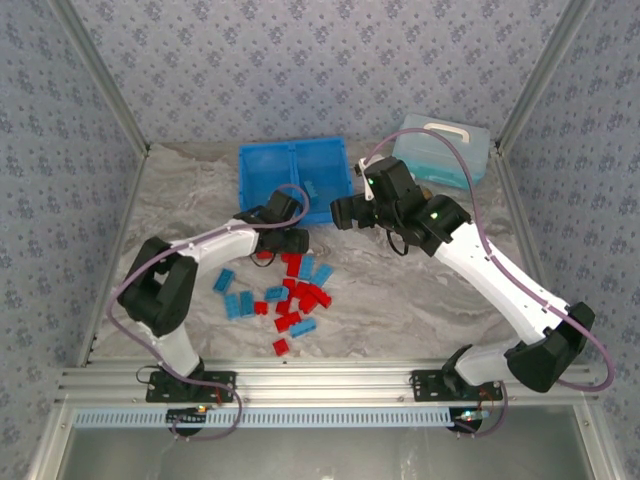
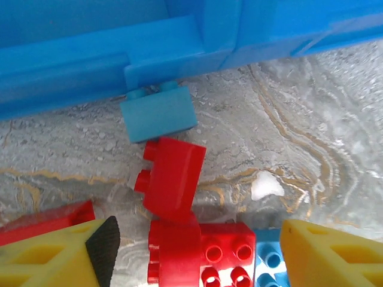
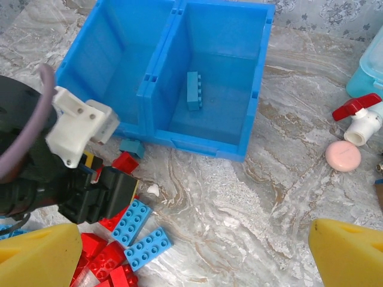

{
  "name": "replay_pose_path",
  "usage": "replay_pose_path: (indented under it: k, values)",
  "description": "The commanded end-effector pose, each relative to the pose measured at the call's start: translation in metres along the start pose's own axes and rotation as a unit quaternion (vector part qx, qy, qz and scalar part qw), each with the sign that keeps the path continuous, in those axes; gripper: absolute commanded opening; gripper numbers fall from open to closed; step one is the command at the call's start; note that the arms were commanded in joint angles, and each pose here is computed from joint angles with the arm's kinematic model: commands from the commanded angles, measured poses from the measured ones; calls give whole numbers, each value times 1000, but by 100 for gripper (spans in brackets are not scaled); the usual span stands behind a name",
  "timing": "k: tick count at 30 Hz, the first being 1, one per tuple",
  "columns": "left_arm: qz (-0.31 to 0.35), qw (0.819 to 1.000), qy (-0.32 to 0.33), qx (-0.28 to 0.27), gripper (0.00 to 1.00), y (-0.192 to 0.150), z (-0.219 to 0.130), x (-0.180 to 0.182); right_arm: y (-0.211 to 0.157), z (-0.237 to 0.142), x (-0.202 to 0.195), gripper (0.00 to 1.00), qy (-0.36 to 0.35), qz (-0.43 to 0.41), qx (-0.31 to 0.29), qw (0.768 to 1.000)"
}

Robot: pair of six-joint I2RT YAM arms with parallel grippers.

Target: Sort the legos into containers by color

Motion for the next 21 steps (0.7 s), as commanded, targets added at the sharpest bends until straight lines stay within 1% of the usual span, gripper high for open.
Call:
replay_pose_path:
  k: [1, 8, 12, 17, 19, 21]
  values:
    - [26, 999, 25, -22, 68, 9, 4, -6, -3, -1, -5, 100, -15, 11, 1, 1000]
    - [35, 998, 49, -27, 57, 9, 23, -6, -8, 0, -7, 100, -19, 11, 11, 1000]
    - [43, 997, 56, -23, 47, 7, 30, -7, -9, 0, -8, 100, -23, 10, 15, 1000]
    - [48, 997, 55, -19, 36, 3, 31, -8, -11, 0, -8, 100, -23, 12, 18, 1000]
    - [51, 997, 50, -18, 30, 1, 28, -10, -11, 1, -8, 100, -24, 14, 18, 999]
    - [55, 997, 44, -18, 27, -1, 25, -12, -10, 1, -8, 100, -22, 16, 16, 999]
Point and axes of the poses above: each hand's point on the last joint's axis, 136 mm out from that joint toward the fingers, its own z axis out along the fingers, its own x axis along the line the jaws close on, y = z × x, the point moved 5 cm from there along -z, back along the fingers, and after that the axes turned 10 degrees about -z, right-handed, at the moved point
